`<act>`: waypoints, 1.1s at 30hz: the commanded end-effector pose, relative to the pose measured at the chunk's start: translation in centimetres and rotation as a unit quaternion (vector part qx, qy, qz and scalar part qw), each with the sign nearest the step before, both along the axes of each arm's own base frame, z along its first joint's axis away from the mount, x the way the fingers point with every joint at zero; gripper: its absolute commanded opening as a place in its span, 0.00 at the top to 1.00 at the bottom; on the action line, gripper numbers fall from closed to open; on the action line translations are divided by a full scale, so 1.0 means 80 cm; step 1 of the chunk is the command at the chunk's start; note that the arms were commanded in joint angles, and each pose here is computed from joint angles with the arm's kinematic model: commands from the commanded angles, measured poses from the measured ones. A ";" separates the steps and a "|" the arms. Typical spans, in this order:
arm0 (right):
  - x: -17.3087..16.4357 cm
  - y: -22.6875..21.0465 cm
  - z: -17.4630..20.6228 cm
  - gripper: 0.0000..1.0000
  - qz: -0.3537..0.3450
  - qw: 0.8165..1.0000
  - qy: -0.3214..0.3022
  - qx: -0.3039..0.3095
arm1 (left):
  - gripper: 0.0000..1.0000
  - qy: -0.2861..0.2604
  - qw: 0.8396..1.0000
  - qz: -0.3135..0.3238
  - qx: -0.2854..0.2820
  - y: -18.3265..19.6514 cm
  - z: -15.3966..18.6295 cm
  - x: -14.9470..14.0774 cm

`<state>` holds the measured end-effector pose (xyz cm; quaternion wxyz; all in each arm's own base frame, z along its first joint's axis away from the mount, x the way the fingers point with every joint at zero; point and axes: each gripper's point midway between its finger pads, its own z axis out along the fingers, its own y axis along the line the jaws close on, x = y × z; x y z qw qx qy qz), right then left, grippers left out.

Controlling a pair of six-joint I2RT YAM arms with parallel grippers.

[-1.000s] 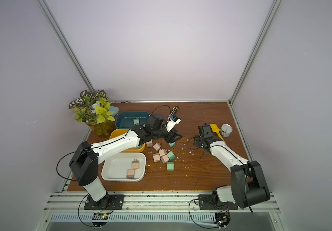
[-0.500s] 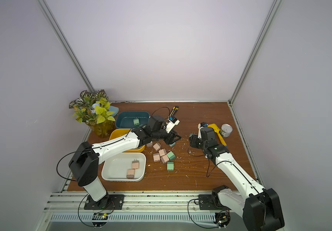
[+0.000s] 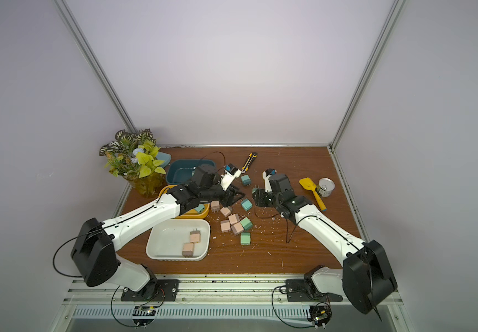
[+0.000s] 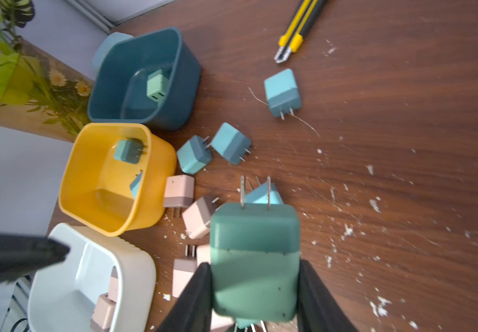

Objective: Place the plugs by color into the storage box
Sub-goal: Place the plug in the storage box.

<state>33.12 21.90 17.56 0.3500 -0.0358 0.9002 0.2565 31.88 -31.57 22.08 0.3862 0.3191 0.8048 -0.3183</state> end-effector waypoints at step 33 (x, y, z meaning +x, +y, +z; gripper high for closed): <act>0.227 0.304 0.008 0.62 0.140 0.987 -0.067 0.039 | 0.56 0.026 0.961 0.268 -0.055 0.234 -0.026 0.117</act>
